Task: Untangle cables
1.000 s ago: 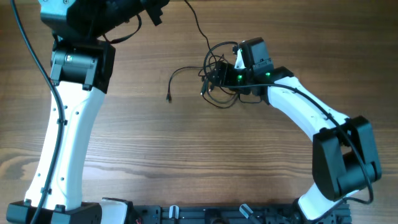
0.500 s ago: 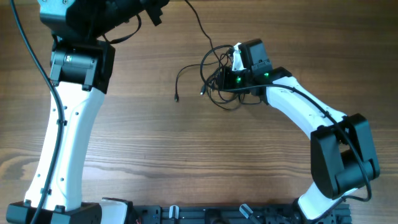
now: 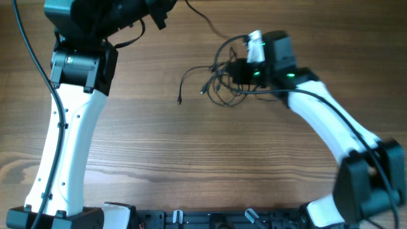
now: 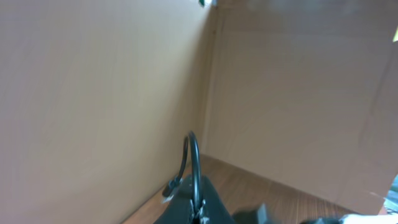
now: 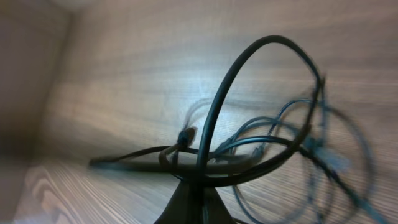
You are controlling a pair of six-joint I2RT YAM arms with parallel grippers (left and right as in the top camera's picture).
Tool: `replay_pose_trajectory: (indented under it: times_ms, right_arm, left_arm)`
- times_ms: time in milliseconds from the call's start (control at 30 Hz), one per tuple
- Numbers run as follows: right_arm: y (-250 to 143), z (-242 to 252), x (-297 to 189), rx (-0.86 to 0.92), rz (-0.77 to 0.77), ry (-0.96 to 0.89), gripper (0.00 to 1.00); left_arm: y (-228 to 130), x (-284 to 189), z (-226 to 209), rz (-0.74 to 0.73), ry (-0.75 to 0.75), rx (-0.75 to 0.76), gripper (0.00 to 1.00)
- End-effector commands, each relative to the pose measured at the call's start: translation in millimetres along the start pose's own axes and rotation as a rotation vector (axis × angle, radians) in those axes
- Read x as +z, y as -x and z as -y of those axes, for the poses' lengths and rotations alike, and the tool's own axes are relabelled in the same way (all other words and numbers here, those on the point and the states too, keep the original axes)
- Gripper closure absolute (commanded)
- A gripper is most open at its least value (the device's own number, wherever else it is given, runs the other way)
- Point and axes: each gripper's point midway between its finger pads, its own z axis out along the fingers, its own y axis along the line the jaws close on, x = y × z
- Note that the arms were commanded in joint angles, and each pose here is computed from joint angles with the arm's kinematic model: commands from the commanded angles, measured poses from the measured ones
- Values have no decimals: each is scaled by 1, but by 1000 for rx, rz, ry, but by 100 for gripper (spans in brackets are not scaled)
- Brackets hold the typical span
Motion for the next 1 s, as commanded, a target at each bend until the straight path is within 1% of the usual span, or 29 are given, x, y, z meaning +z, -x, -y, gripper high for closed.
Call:
replay_pose_trajectory:
  times_ms: [0,233,367,500,533,633,667,700,767,800,833,900,967]
  right_arm:
    - [19,-12,-50,-35,81,21,96]
    - [25,-24,-104,-83,153,10,96]
    - [32,-42,-130,-115,218,42,96]
    - [33,-64,-153,-149,259,102,96]
    - [35,-63,-158,-138,280,85,95]
    - [38,-30,-164,-19,325,-95,96]
    - [33,-21,-161,-1,304,-134,96]
    - [24,-20,-155,-8,253,-124,96]
    - [-2,-37,-143,-71,122,-10,96]
    - [-9,-41,-140,-86,89,14,96]
    - [-16,-43,-137,-107,61,25,95]
    - [-26,-50,-134,-218,22,54,96]
    - [-31,-39,-133,-205,1,-1,96]
  left_arm:
    - [12,-7,0,6,50,84,96]
    - [-4,-9,-18,-50,143,94,96]
    - [-14,-13,-30,-88,191,108,96]
    - [-29,-18,-47,-131,250,65,96]
    - [-33,-19,-51,-142,257,54,96]
    - [-38,-22,-54,-160,263,45,96]
    - [-39,-22,-53,-167,260,59,96]
    - [-40,-22,-53,-171,258,70,96]
    - [-40,-22,-53,-173,258,72,96]
    - [-41,-22,-53,-175,258,71,96]
    - [-41,-22,-53,-178,258,72,96]
    - [-43,-22,-53,-185,258,68,96]
    - [-45,-23,-53,-191,258,62,96]
